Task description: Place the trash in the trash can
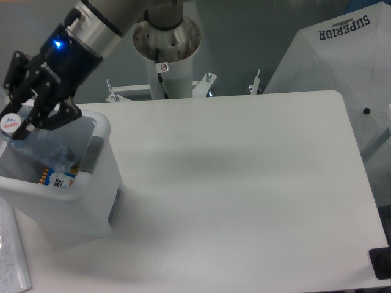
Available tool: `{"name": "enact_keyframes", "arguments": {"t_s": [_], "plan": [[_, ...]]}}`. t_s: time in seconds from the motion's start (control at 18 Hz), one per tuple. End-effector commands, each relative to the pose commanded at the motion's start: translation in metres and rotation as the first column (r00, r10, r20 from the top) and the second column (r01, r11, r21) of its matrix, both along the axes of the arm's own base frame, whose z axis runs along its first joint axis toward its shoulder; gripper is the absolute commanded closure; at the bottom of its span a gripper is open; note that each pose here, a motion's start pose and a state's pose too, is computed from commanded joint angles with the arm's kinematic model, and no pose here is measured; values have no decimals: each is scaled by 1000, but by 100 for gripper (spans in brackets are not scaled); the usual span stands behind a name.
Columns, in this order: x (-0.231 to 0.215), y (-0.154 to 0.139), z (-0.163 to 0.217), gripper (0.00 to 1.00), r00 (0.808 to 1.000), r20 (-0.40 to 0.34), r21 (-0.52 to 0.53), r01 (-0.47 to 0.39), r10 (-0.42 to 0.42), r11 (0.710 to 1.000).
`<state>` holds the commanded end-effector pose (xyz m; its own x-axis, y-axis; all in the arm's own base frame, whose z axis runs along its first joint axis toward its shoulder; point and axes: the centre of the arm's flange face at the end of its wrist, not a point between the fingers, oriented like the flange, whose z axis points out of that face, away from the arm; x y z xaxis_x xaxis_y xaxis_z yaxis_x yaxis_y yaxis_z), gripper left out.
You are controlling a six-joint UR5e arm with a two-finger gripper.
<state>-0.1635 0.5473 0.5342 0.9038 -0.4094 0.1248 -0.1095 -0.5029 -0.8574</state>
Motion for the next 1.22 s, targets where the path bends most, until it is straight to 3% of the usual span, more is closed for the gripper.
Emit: {"name": "enact_keyframes", "arguments": {"t_s": [0.06, 0.11, 0.28, 0.5, 0.67, 0.83, 1.06, 1.22], "plan": [[2, 0, -3, 38, 1000, -3, -1, 8, -8, 1000], [2, 0, -8, 18, 1000, -3, -5, 12, -12, 1000], [3, -3, -3, 2, 1000, -11, 3, 12, -12, 1000], [-12, -2, 6, 0, 1000, -21, 8, -18, 18, 1000], [-82, -17, 3, 0, 990, -2, -4, -143, 143, 990], [-174, -33, -6, 0, 960, 24, -24, -280, 280, 960], [-266, -56, -49, 0, 922, 48, -64, -381, 384, 922], [-316, -72, -90, 0, 916, 23, -82, -398, 401, 914]]}}
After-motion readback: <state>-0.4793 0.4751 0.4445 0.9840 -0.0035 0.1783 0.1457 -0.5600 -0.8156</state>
